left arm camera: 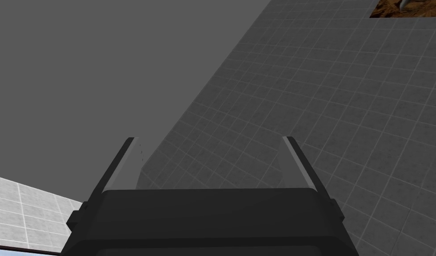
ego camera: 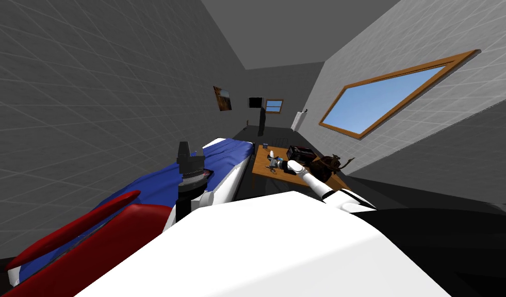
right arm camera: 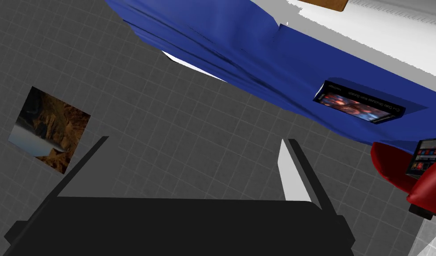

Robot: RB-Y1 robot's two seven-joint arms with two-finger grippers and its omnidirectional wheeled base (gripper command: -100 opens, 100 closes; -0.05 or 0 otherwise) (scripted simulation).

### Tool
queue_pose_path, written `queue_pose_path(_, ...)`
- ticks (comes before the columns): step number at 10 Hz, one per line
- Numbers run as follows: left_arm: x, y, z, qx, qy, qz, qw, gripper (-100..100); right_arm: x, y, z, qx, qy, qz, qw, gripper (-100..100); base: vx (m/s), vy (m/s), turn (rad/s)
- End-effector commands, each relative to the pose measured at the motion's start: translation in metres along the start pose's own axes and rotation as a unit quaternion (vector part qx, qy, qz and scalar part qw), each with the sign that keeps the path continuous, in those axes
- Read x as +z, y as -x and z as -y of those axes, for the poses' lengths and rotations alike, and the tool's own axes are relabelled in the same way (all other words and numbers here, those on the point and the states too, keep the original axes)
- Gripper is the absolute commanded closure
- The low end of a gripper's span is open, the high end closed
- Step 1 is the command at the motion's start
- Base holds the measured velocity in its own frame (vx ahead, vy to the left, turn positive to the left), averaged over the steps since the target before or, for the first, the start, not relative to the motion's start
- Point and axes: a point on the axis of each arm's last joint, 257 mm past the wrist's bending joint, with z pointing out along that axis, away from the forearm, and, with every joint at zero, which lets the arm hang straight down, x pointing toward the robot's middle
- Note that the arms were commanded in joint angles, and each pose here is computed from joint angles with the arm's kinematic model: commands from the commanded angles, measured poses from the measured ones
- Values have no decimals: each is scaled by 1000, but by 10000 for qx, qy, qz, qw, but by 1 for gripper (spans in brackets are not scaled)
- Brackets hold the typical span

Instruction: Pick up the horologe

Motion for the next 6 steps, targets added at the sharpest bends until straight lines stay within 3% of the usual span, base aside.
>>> queue_pose_path(1, 0, 0, 0, 0, 0, 0, 10000, 0, -2, -26, 0, -200, 104, -352, 9991, -100, 24, 38, 22)
queue_pose_path(3, 0, 0, 0, 0, 0, 0, 10000, 0, -3, -32, 0, -350, 115, -470, 9982, -100, 17, 20, 5)
queue_pose_path(6, 0, 0, 0, 0, 0, 0, 10000, 0, -10, -74, 0, -709, 316, -1056, 9914, -100, 20, 26, 19)
